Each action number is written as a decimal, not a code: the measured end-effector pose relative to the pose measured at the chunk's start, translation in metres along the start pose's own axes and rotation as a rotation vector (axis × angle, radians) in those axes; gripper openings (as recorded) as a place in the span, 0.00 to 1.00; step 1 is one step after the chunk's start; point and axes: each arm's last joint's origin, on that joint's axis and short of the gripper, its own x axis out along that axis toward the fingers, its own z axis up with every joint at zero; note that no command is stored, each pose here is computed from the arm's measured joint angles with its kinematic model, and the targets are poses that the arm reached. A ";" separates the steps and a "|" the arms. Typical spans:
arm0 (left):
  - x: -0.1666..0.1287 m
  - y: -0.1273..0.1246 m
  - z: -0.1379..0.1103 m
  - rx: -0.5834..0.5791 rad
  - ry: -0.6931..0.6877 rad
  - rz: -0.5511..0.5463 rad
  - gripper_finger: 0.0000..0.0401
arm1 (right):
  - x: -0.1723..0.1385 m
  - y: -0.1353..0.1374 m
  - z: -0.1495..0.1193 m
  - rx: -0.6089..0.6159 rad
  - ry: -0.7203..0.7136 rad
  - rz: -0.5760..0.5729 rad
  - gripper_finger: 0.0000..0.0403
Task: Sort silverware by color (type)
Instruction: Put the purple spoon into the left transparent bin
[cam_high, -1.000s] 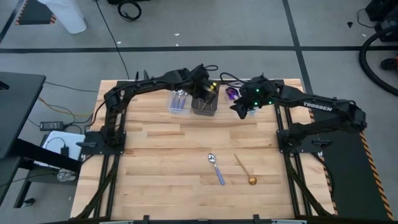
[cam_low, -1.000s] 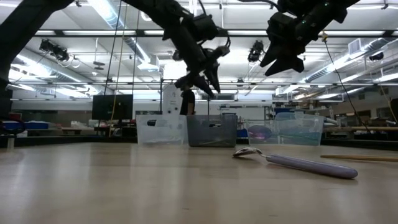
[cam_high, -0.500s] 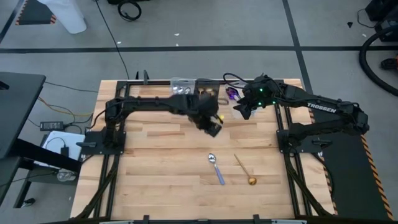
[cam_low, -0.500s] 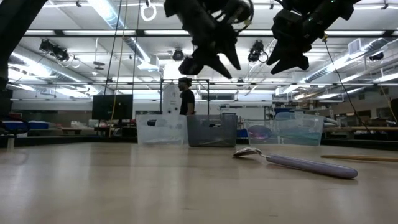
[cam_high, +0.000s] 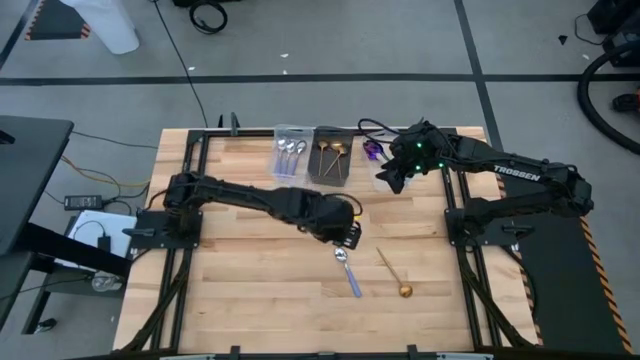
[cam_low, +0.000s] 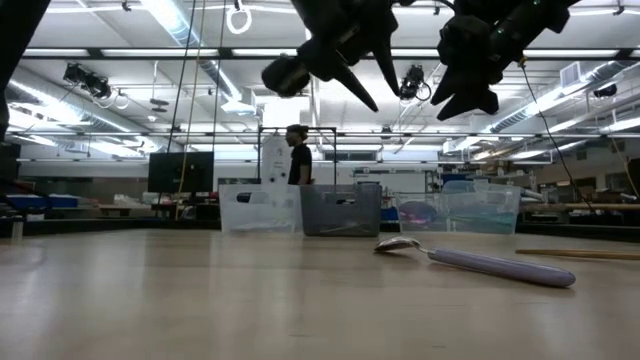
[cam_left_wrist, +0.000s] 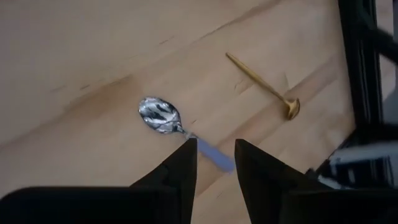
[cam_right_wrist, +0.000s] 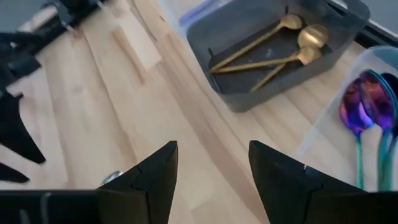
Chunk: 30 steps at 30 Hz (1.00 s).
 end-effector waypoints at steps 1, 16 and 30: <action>0.000 -0.002 -0.005 -0.023 -0.015 0.005 0.29 | 0.000 0.000 0.001 0.002 -0.010 0.007 0.51; 0.004 -0.034 -0.076 -0.126 -0.328 -0.114 0.29 | -0.001 0.006 -0.001 0.050 0.055 0.204 0.51; 0.084 -0.037 -0.111 -0.432 -0.434 -0.277 0.29 | 0.001 0.026 -0.022 0.019 0.228 0.228 0.51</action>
